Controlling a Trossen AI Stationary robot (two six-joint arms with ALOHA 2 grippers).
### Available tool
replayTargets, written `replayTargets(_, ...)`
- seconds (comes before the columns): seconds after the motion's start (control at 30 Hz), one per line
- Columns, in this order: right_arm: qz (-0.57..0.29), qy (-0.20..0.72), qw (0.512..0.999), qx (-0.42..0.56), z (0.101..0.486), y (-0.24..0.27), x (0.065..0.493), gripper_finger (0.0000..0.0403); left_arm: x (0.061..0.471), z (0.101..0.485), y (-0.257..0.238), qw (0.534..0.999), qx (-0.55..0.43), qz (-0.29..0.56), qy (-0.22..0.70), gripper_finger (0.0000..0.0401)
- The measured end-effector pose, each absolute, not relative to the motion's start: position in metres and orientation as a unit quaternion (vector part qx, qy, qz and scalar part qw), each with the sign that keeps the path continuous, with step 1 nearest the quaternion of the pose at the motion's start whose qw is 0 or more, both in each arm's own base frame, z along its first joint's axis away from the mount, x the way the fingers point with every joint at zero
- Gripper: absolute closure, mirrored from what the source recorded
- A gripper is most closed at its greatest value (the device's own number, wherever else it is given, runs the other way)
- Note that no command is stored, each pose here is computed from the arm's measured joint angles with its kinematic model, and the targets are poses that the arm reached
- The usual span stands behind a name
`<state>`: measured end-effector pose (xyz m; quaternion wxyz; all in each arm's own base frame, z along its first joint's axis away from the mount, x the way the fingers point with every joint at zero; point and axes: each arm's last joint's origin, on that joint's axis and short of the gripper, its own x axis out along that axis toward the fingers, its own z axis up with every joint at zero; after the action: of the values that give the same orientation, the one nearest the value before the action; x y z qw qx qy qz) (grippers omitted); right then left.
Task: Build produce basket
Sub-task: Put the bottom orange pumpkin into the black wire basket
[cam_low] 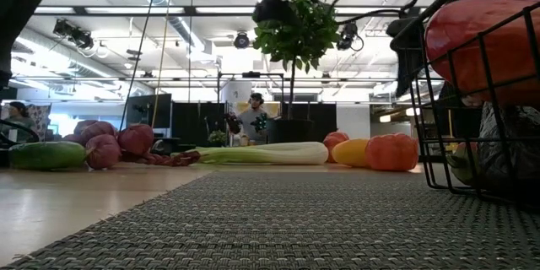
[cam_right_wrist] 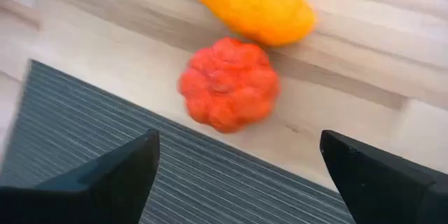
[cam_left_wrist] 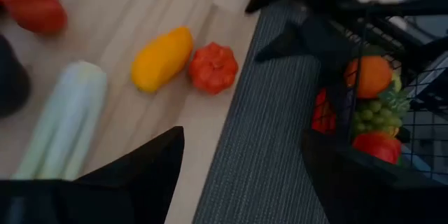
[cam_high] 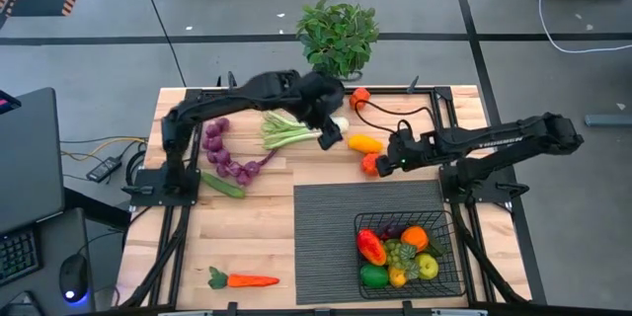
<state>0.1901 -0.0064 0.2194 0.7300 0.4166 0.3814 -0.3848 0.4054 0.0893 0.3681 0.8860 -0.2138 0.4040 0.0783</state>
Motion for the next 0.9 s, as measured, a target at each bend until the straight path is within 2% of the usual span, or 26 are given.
replayTargets(0.3,-0.399,0.371,0.723,0.426,0.186,-0.021,0.214,0.0005,0.366,0.401,0.112,0.893,-0.21,0.106,0.384,0.011)
replayTargets(0.57,-0.417,0.379,0.71,0.423,0.154,-0.032,0.239,0.0004,0.344,0.407,0.119,0.88,-0.203,0.114,0.415,0.011)
replayTargets(0.9,-0.423,0.365,0.714,0.422,0.143,-0.037,0.25,0.0015,0.322,0.424,0.114,0.882,-0.2,0.114,0.411,0.011)
